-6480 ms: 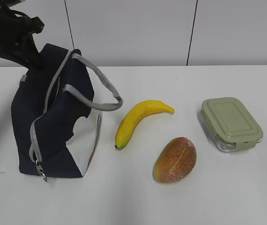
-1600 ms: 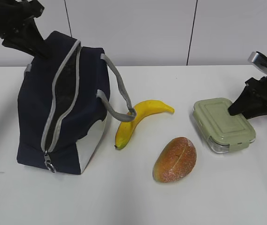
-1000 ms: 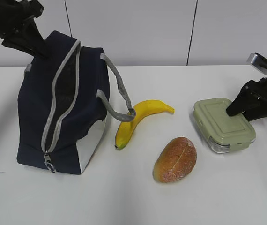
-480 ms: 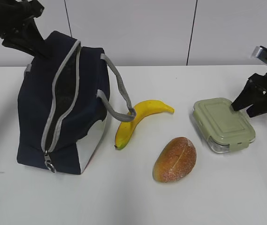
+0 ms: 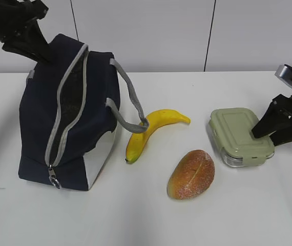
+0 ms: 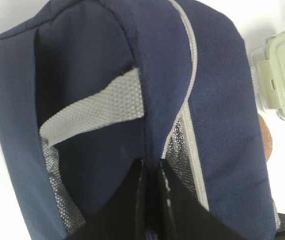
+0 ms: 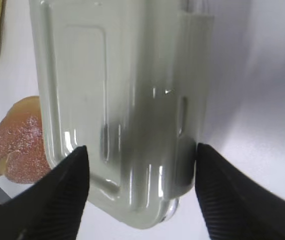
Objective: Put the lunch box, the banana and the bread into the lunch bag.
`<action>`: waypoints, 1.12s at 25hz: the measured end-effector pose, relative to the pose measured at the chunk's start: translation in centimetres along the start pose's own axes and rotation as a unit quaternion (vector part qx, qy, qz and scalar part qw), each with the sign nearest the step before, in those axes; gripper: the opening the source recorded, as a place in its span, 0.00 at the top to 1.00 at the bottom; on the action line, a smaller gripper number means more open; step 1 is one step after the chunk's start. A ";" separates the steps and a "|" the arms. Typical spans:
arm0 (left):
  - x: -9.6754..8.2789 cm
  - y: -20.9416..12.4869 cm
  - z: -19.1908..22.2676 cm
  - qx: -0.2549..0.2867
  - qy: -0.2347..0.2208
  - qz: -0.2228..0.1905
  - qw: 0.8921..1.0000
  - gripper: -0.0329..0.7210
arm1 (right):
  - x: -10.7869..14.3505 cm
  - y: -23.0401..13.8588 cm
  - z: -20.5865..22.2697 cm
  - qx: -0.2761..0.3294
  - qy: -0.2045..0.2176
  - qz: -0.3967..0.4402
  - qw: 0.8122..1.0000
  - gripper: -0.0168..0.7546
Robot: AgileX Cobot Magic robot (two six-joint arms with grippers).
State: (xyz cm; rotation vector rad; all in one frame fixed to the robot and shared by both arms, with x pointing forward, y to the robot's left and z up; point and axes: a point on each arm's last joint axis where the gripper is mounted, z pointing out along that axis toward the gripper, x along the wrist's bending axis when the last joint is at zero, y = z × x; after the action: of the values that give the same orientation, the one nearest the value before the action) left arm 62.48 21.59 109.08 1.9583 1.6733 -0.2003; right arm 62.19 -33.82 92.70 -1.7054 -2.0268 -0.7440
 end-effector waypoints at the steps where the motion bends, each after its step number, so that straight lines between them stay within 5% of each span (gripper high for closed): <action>1: 0.0 0.0 0.0 0.000 0.000 0.000 1.000 0.97 | 0.0 0.0 0.1 -0.001 0.003 0.002 1.000 0.31; 20: 0.0 0.0 0.0 0.000 0.000 0.000 1.000 0.97 | 0.8 0.1 0.8 -0.023 0.035 -0.004 0.999 0.31; 28: 0.0 0.0 0.0 0.000 0.000 0.000 1.000 0.97 | -0.8 1.8 1.9 -0.033 0.045 -0.012 0.998 0.31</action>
State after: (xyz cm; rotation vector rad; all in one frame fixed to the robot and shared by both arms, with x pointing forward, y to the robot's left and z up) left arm 62.48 21.59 109.08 1.9583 1.6733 -0.2003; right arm 64.21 -33.04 91.02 -1.6545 -1.9856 -0.8888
